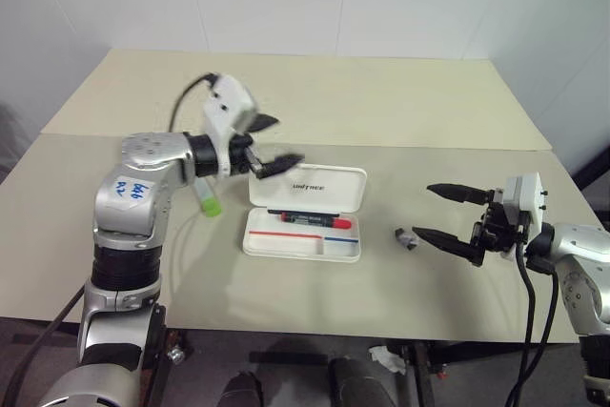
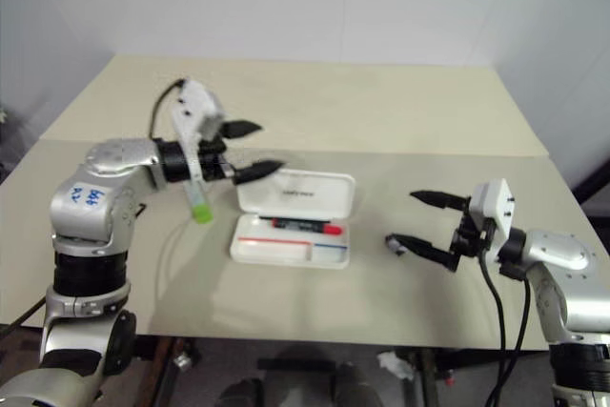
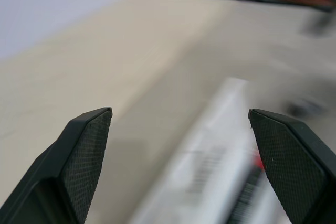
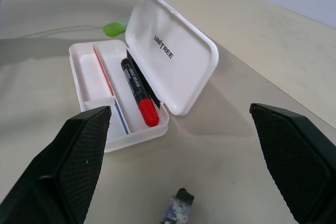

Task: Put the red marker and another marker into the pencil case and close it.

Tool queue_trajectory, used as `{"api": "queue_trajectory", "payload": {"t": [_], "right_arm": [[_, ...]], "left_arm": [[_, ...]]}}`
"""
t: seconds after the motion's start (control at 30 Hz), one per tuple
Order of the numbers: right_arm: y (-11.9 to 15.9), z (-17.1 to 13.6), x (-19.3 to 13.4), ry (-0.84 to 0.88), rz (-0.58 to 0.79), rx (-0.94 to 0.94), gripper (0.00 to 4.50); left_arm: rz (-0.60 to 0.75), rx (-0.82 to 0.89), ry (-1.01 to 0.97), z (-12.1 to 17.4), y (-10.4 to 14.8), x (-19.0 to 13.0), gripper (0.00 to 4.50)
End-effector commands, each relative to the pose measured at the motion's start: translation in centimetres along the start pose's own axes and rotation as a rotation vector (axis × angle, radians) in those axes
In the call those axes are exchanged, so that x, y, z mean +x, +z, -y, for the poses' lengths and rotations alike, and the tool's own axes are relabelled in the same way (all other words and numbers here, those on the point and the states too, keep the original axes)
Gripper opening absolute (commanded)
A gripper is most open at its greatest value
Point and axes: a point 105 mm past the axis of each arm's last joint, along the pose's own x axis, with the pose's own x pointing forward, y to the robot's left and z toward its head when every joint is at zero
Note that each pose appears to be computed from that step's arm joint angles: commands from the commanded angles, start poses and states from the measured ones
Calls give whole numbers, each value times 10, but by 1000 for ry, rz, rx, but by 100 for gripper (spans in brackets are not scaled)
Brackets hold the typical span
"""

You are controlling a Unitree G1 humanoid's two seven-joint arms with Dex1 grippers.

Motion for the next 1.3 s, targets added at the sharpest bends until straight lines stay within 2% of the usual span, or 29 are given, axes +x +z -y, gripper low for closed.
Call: {"api": "queue_trajectory", "payload": {"t": [0.03,0.1,0.3,0.5,0.63,0.8,0.9,1.3], "right_arm": [[6,2,2,29,0,-38,450],[6,4,4,37,3,-38,450],[8,6,4,51,18,-29,450],[9,8,-1,73,30,-46,450],[8,9,0,63,22,-51,450],[5,8,-2,45,13,-50,450],[4,9,-3,34,9,-51,450],[2,9,-4,17,-5,-47,450]], "left_arm": [[45,-61,264,-25,2,-12,445],[56,-138,376,-30,-7,-14,445],[55,-302,543,-29,-24,-15,445],[-77,-420,748,-50,-67,-15,445],[-179,-517,779,-45,-94,-5,445],[-252,-565,786,-39,-108,4,445],[-336,-587,836,-40,-119,-2,445],[-351,-537,1009,-52,-111,-17,445]]}}
